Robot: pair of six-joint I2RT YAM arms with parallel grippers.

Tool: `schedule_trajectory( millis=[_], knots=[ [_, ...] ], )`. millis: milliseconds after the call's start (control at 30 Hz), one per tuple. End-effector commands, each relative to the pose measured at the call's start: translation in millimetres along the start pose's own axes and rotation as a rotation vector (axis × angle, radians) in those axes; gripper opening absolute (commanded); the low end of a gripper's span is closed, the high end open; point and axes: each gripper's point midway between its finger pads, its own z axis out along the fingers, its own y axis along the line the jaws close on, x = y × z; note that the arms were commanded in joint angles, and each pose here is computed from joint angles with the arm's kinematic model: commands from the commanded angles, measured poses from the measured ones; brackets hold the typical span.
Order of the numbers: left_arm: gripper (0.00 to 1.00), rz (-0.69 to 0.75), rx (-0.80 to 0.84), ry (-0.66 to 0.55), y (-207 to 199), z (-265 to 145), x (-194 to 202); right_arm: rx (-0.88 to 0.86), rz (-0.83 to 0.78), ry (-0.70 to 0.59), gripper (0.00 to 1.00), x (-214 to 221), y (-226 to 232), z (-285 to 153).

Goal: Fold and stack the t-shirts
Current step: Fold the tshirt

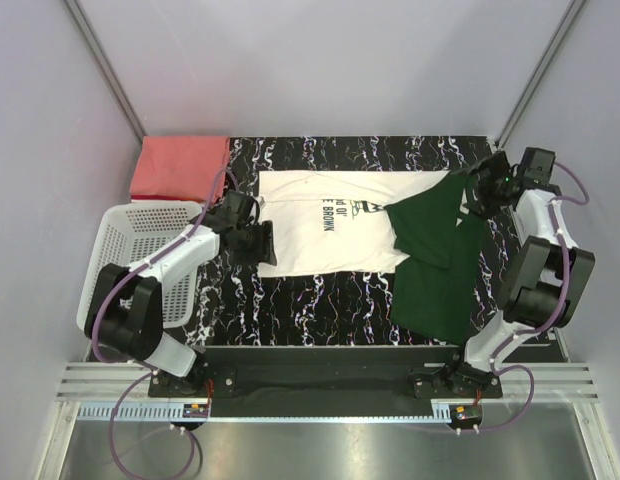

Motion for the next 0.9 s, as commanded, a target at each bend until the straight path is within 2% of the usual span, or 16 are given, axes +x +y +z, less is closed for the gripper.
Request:
schedule_trajectory(
  millis=[0, 133, 200, 233, 267, 333, 433, 500, 567, 633, 700, 767, 867],
  knots=[
    [0.57, 0.007, -0.103, -0.05, 22.3, -0.2, 0.5, -0.039, -0.08, 0.122, 1.0, 51.3, -3.7, -16.0],
    [0.57, 0.027, -0.118, -0.008, 26.9, 8.2, 9.1, -0.073, -0.093, 0.155, 1.0, 73.6, -7.9, -29.9],
    [0.58, 0.011, -0.093, 0.039, 23.8, 16.9, 17.6, -0.106, 0.002, 0.174, 1.0, 80.7, -10.5, -34.0],
    [0.58, 0.006, -0.091, 0.054, 24.1, 18.9, 20.9, -0.175, 0.03, 0.198, 1.0, 81.2, -2.2, -37.3],
    [0.57, -0.001, -0.092, 0.067, 24.8, 20.9, 24.0, -0.182, 0.108, 0.221, 1.0, 85.5, -6.8, -37.1],
    [0.57, -0.01, -0.124, 0.066, 32.1, 20.2, 28.1, -0.195, 0.159, 0.245, 1.0, 86.6, -10.0, -39.2],
    [0.6, -0.015, -0.178, 0.043, 41.8, 18.5, 26.2, -0.12, 0.219, 0.209, 1.0, 90.4, -32.1, -38.4],
    [0.6, -0.03, -0.156, 0.044, 35.3, 19.4, 21.5, -0.071, 0.234, 0.197, 1.0, 99.5, -46.6, -42.8],
    [0.62, -0.034, -0.003, 0.075, 3.6, 14.2, 19.2, -0.023, 0.244, 0.181, 1.0, 106.0, -58.8, -49.1],
    [0.66, -0.004, 0.049, 0.033, -15.8, -1.8, 3.0, 0.034, 0.278, 0.195, 1.0, 109.6, -73.4, -56.0],
    [0.7, 0.049, 0.015, 0.001, -15.3, -12.7, -9.3, 0.076, 0.248, 0.198, 1.0, 107.8, -84.4, -62.4],
    [0.7, 0.089, -0.058, 0.028, -1.4, -10.3, -8.8, 0.155, 0.229, 0.172, 1.0, 104.3, -103.5, -72.7],
    [0.64, 0.107, -0.074, 0.071, 2.5, -11.9, -1.0, 0.253, 0.229, 0.109, 1.0, 95.5, -130.7, -87.0]
  ],
)
